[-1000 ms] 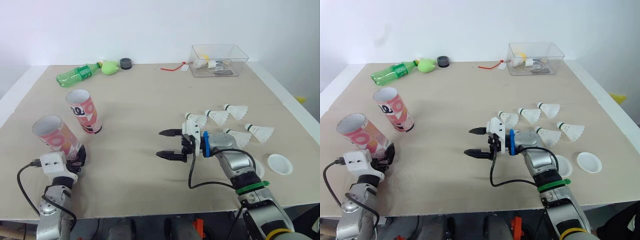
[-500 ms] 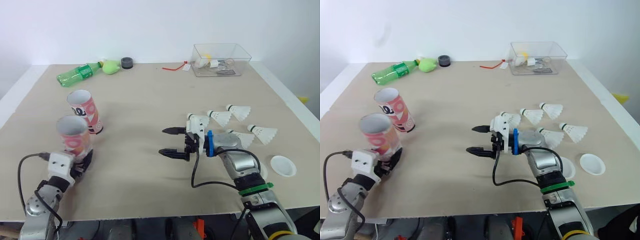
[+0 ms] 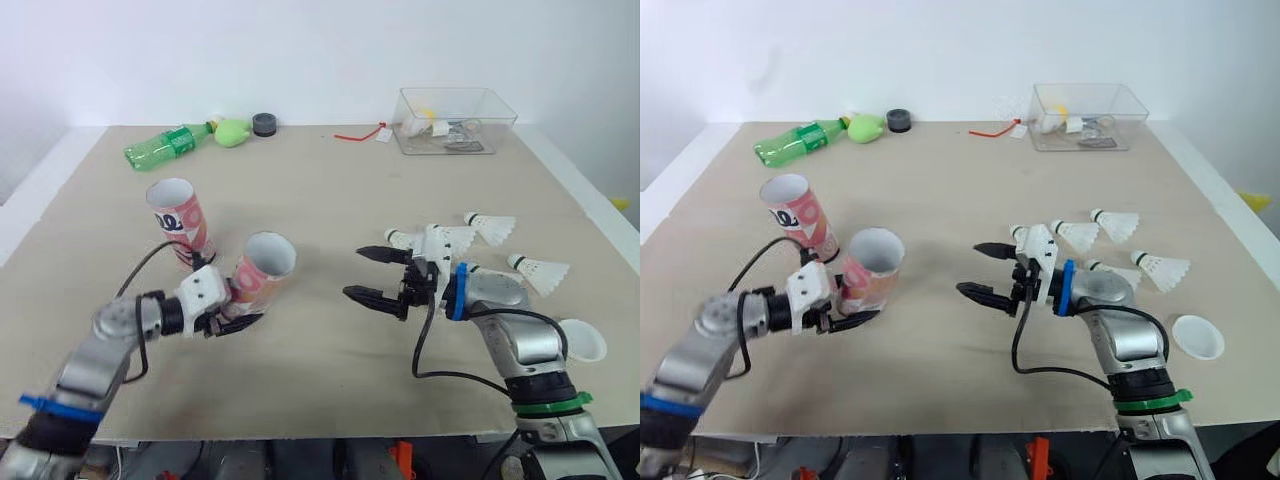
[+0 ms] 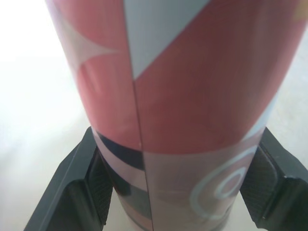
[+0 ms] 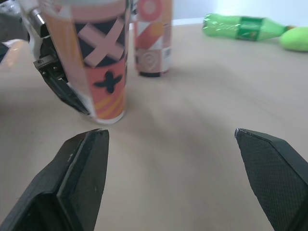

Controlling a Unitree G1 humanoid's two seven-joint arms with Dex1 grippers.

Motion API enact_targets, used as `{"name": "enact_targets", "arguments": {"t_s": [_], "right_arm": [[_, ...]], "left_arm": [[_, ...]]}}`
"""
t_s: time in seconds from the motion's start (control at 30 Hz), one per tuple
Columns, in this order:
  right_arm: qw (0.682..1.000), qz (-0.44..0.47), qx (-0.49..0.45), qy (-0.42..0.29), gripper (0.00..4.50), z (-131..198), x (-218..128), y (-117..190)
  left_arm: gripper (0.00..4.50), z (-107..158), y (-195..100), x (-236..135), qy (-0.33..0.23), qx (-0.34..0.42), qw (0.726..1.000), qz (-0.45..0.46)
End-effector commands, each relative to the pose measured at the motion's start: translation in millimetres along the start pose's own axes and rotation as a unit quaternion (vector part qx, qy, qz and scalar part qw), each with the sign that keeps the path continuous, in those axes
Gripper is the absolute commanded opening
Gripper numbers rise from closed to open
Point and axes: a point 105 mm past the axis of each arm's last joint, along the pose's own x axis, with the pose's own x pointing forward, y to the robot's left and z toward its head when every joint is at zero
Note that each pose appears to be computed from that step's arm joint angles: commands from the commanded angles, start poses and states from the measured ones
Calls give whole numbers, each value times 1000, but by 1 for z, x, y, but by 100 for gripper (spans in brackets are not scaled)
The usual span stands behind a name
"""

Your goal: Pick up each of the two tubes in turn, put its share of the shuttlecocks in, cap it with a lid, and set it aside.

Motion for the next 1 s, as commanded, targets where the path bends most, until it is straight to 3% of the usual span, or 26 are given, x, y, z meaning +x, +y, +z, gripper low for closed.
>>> {"name": "enact_targets", "arguments": {"t_s": [0.03,0.2,0.4,0.8,1.0], "right_arm": [[999,-13,-32,-22,450,19,-7,-3],[998,-37,-35,-26,450,21,-14,-5],[998,-52,-27,-25,450,16,-17,0],[997,-63,-27,-19,450,11,-20,1],[997,-68,-47,-5,450,15,-33,-6]], "left_arm": [[303,-16,-27,25,36,-17,990,-135],[303,3,-13,38,25,1,982,-189],[303,16,-20,48,15,25,967,-253],[303,37,-38,73,-33,68,961,-266],[303,44,-40,88,-27,90,961,-259]]}}
